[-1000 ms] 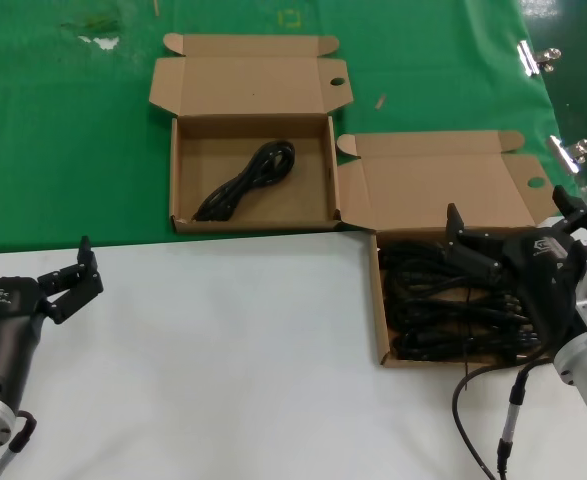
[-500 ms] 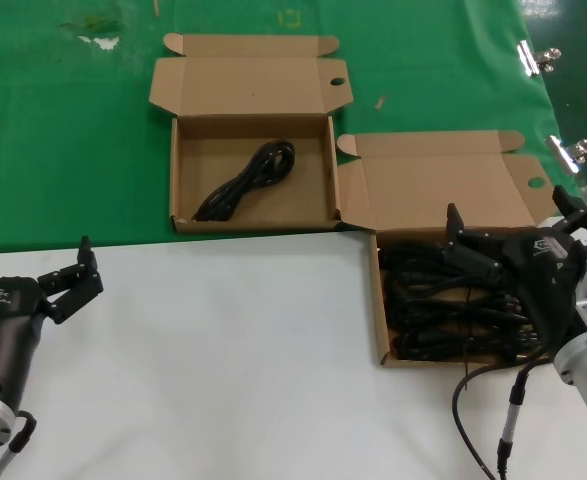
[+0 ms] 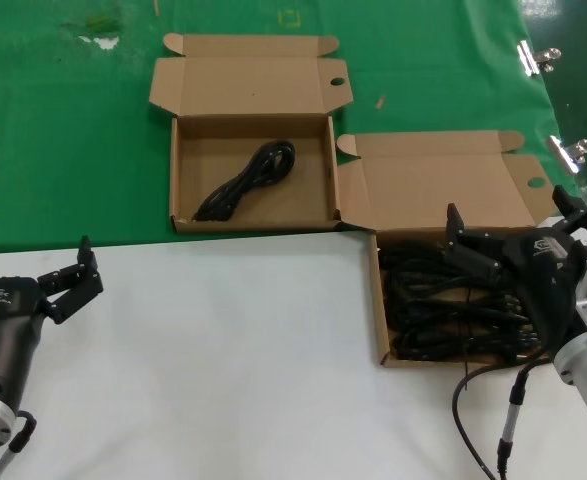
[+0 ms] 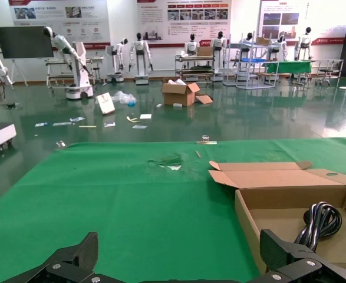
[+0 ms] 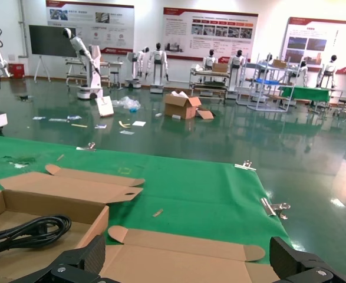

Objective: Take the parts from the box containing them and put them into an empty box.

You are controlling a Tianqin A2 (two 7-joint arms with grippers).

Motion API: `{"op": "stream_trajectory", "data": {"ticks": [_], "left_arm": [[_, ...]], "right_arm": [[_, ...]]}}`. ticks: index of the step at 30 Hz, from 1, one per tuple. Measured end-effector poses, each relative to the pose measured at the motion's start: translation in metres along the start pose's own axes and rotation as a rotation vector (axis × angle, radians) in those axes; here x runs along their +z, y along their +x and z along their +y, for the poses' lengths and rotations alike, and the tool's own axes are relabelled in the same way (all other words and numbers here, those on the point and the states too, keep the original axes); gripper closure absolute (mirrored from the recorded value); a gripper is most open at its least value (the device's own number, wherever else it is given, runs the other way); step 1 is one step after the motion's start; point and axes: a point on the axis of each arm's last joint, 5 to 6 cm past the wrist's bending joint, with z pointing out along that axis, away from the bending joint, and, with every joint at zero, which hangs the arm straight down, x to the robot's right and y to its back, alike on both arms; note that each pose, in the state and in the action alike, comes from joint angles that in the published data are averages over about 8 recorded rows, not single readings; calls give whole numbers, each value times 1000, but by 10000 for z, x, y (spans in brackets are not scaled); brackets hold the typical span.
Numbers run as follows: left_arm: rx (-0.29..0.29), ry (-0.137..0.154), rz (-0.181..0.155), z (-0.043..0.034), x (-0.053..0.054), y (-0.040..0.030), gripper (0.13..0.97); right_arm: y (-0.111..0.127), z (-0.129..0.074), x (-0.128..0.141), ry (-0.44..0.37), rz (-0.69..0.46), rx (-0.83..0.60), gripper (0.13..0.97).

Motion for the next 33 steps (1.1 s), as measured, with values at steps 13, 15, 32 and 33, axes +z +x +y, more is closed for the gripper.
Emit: {"op": "stream_trajectory", "data": {"ticks": [13, 15, 32, 33], "left_arm": [[0, 0, 0, 0, 0, 0, 132], [0, 0, 0, 0, 0, 0, 132], [0, 0, 0, 0, 0, 0, 132], [0, 0, 0, 0, 0, 0, 132]], "right_arm": [[0, 0, 0, 0, 0, 0, 130], [0, 0, 0, 0, 0, 0, 130], [0, 0, 0, 0, 0, 0, 130], [0, 0, 0, 0, 0, 0, 130]]}}
